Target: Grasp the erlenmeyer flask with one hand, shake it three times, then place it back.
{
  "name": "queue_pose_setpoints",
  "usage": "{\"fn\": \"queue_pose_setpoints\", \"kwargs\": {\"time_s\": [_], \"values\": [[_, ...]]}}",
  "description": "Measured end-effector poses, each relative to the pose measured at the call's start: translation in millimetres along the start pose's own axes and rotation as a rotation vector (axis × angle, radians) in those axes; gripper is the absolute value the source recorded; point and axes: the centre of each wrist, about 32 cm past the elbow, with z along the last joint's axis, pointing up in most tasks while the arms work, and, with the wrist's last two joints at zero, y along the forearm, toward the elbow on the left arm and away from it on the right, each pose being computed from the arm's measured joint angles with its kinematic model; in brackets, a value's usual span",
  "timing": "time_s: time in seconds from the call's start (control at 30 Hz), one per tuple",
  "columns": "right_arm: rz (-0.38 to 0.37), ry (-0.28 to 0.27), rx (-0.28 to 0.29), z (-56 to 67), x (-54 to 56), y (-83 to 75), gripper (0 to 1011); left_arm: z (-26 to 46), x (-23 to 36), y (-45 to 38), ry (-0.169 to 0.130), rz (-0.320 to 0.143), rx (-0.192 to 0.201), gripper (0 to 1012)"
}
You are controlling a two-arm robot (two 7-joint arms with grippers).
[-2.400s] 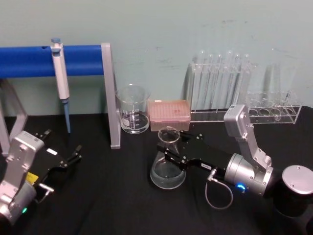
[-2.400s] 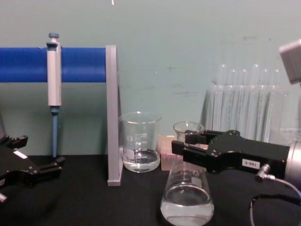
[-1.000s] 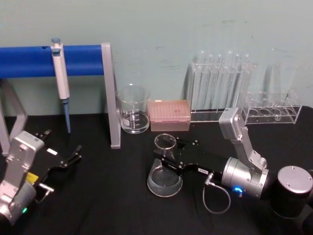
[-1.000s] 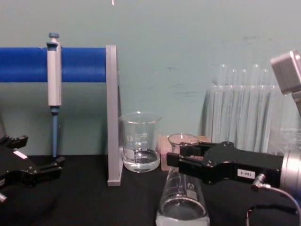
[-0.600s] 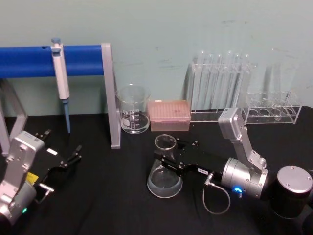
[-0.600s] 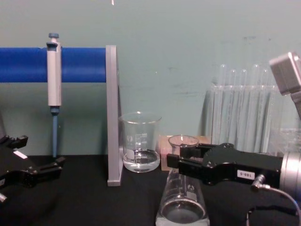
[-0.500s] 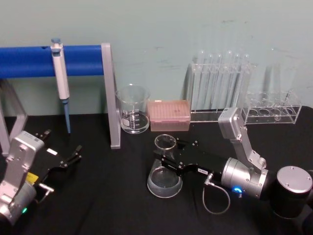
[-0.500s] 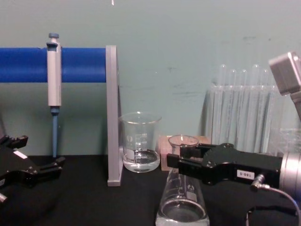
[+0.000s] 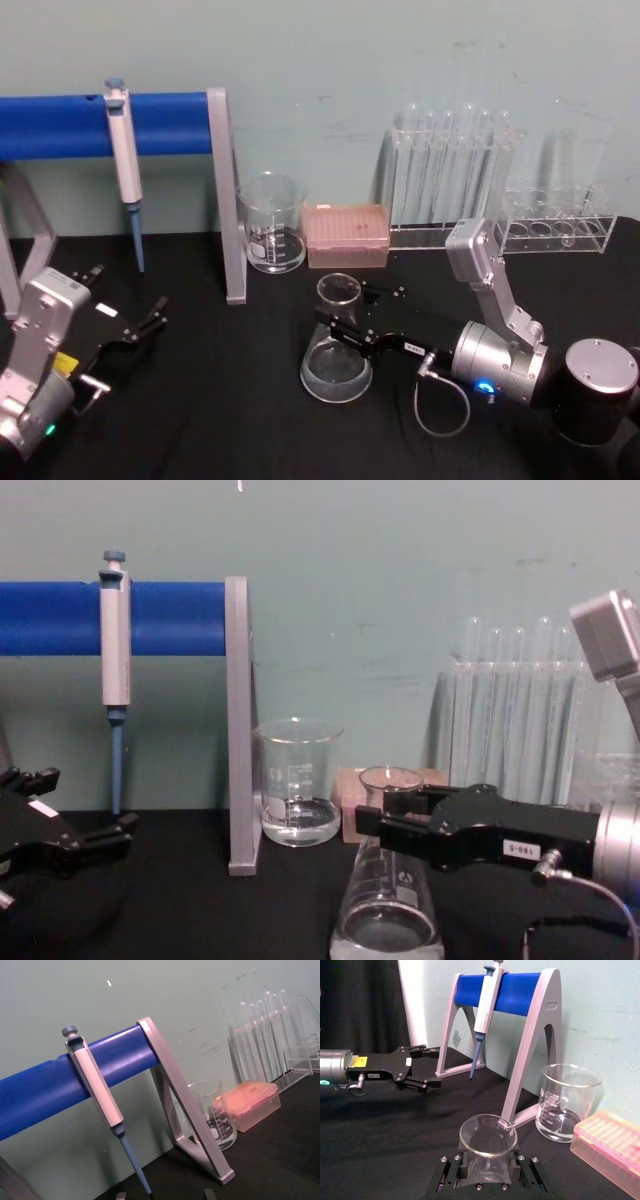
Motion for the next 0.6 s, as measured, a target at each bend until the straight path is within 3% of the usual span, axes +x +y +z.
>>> {"fn": "queue_pose_setpoints", "kwargs": {"time_s": [0.6], "values": [[0.0, -0.001, -0.001, -0.2, 0.0, -0.2, 449, 0.0, 0.0, 0.0, 0.0, 0.0, 0.0, 1001]]}}
